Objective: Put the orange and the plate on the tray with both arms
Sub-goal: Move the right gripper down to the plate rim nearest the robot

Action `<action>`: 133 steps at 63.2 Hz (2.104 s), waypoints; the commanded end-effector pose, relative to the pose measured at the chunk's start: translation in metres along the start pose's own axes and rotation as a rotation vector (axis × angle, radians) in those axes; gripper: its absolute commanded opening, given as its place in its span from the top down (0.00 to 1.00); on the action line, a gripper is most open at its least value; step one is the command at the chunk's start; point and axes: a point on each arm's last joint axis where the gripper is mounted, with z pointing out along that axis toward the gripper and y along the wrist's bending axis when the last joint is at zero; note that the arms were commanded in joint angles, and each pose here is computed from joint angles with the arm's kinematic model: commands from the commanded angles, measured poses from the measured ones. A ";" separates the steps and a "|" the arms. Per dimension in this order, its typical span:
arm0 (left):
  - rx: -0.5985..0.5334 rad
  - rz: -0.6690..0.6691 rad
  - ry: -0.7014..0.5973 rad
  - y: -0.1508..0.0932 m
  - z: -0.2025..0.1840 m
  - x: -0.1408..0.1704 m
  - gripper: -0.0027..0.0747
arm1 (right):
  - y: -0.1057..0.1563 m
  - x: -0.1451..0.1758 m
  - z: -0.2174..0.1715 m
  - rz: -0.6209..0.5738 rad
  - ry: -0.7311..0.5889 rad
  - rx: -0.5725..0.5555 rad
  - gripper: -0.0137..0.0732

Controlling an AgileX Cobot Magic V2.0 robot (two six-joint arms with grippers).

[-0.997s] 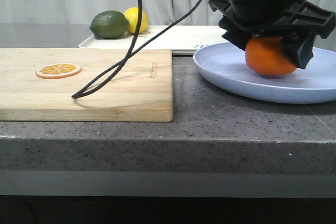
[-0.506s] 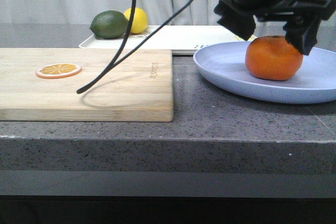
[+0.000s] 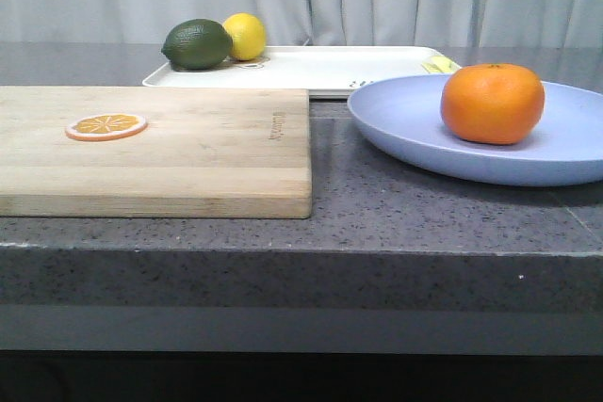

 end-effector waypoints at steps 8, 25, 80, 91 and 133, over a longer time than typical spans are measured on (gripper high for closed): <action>-0.045 -0.053 -0.140 0.018 -0.073 0.026 0.16 | -0.001 -0.014 -0.004 -0.021 -0.101 0.012 0.33; -0.145 -0.115 -0.157 0.036 -0.128 0.100 0.16 | -0.001 -0.014 -0.004 -0.021 -0.100 0.012 0.33; -0.164 -0.117 -0.278 0.018 -0.184 0.202 0.16 | 0.000 -0.016 0.031 0.083 0.198 -0.008 0.33; -0.164 -0.117 -0.279 0.018 -0.184 0.202 0.16 | -0.009 -0.043 0.062 0.114 0.270 0.022 0.33; -0.164 -0.117 -0.287 0.018 -0.184 0.201 0.16 | -0.058 -0.052 0.154 0.603 0.421 -0.399 0.33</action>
